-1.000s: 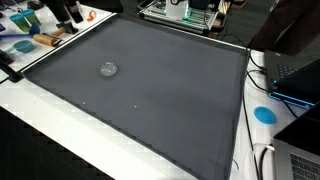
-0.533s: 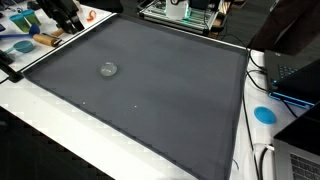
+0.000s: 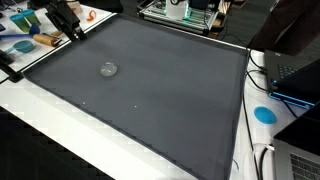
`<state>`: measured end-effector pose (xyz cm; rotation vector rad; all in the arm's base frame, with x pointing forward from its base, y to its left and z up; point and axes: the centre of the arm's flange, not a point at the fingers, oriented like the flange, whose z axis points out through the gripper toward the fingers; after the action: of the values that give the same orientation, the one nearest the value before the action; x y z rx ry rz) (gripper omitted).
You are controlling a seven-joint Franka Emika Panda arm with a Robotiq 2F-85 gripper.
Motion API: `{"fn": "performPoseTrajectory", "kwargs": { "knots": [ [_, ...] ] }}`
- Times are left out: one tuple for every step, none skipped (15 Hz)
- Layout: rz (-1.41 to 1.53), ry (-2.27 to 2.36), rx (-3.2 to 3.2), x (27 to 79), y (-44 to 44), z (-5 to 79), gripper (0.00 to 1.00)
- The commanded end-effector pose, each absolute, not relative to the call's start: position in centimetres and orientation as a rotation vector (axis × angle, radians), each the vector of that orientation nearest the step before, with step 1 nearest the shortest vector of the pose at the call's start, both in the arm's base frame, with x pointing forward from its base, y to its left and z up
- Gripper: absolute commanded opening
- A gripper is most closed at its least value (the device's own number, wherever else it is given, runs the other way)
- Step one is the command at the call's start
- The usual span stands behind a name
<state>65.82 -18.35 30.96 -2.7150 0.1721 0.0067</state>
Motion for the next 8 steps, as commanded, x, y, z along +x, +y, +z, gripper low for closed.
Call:
{"fn": "performPoseTrajectory", "kwargs": {
  "knots": [
    [-0.025,0.185,-2.691,65.3,-19.0,28.6,1.0],
    [-0.028,0.19,-2.706,65.3,-19.1,28.2,1.0],
    [-0.025,0.193,-2.72,65.3,-19.1,27.8,1.0],
    [-0.008,0.208,-2.748,65.3,-19.3,27.3,1.0],
    [-0.016,0.21,-2.738,65.4,-19.2,27.0,1.0],
    [-0.02,0.218,-2.731,65.4,-19.1,26.8,1.0],
    [-0.027,0.228,-2.714,65.5,-18.9,26.7,1.0],
    [-0.026,0.237,-2.698,65.6,-18.6,26.8,1.0]
  ]
}}
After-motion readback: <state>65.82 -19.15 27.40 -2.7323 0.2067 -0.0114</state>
